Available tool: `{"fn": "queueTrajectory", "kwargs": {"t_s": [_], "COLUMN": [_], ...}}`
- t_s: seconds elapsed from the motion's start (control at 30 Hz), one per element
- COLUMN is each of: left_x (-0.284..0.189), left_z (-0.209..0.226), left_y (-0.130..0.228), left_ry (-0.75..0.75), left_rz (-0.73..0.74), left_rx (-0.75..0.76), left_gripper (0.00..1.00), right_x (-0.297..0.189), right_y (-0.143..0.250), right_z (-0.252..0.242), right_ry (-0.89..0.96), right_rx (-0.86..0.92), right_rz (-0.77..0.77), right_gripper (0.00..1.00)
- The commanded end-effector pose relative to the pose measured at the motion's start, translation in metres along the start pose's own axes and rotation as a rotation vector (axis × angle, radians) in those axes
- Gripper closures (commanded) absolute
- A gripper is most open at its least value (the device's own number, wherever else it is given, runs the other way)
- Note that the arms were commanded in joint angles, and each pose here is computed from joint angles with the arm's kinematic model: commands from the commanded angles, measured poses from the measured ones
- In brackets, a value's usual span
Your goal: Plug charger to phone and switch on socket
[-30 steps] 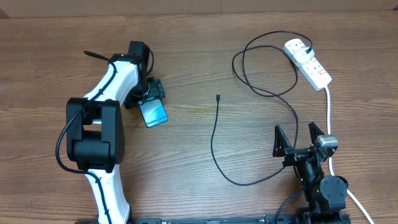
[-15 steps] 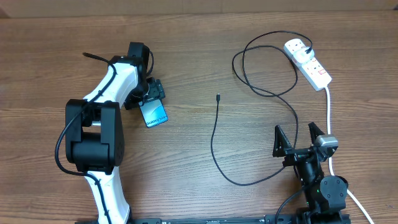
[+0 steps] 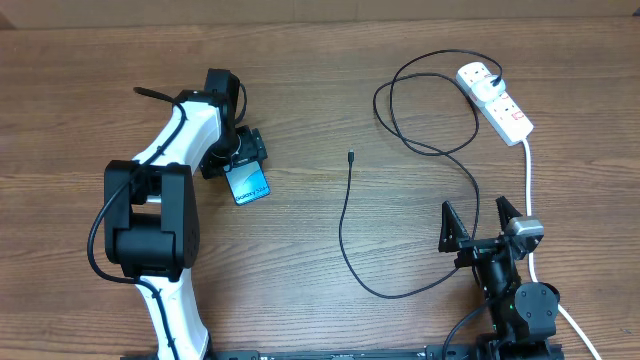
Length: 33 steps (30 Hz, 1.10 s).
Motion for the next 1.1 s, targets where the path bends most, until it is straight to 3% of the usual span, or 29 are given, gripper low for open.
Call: {"fn": "queueTrajectory", "kwargs": {"t_s": [0.0, 0.57, 0.67, 1.07], "left_x": [0.0426, 0.0441, 0.0435, 0.0436], "left_z": [-0.0137, -0.0183, -0.0138, -0.0133], "left_y": [0.0282, 0.0307, 0.0334, 0.0326], "left_ry": [0.079, -0.004, -0.059, -0.061], "left_rz": [0.171, 0.156, 0.166, 0.161], "left_rx": [-0.01, -0.022, -0.099, -0.106], "left_gripper": [0.12, 0.19, 0.16, 0.11], "right_x": [0.0002, 0.0002, 0.0002, 0.0002], "right_y": [0.0016, 0.0016, 0.0016, 0.0016], "right_z": [-0.0012, -0.0012, -0.0012, -0.0012], "right_ry": [0.006, 0.006, 0.006, 0.006], "right_rx": [-0.004, -0.004, -0.004, -0.004], "right_rz": [-0.008, -0.007, -0.007, -0.008], "right_gripper": [0.0, 0.0, 0.0, 0.0]}}
Point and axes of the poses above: each gripper's point midway between its finger pads, its own x axis out along the fingers, its own z axis along the line the jaws close on, y = z × x, the point moved 9 cm from there along -x, back along the fingers, and after that the axes turned 15 degrees about x, right-handed, at the moved point
